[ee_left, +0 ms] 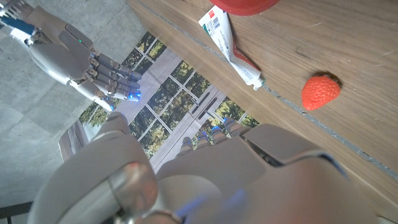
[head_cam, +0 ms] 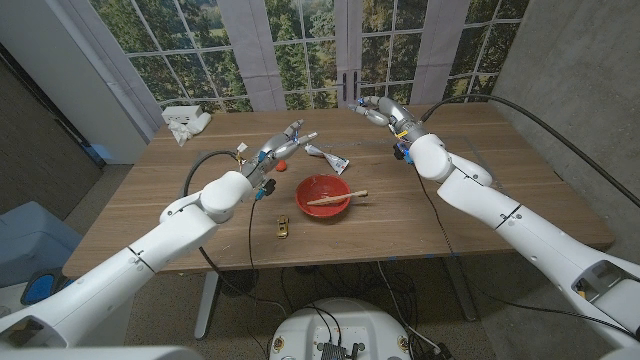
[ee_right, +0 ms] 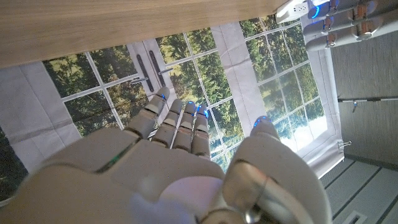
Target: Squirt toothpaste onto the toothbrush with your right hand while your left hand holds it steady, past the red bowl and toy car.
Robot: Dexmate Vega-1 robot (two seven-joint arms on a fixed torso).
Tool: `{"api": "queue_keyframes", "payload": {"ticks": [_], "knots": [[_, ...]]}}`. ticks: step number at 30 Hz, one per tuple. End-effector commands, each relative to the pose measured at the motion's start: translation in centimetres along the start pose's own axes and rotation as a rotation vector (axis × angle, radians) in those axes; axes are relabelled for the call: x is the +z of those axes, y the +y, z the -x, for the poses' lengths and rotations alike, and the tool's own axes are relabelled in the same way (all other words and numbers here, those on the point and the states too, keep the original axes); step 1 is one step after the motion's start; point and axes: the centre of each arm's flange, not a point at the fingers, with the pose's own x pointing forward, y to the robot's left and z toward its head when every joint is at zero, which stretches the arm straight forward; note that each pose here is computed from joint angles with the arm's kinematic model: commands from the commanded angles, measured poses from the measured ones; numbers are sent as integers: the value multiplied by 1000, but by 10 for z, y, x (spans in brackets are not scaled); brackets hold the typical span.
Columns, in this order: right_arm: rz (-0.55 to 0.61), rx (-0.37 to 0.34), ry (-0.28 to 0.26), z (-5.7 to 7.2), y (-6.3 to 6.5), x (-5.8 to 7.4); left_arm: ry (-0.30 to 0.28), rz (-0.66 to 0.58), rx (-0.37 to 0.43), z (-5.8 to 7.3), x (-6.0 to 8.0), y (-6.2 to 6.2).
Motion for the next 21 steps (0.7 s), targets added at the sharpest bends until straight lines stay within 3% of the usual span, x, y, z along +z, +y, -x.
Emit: {"api": "queue_keyframes", "payload": {"ticks": [1, 13, 18, 21], "knots": [[-224, -46, -55, 3, -3, -18, -52, 130, 84, 8, -15, 6], [-347, -116, -51, 11, -2, -32, -86, 218, 123, 9, -30, 16], [-396, -120, -31, 15, 2, -38, -142, 255, 146, 10, -37, 21], [-417, -122, -27, 17, 4, -39, -148, 271, 152, 11, -39, 23]]}}
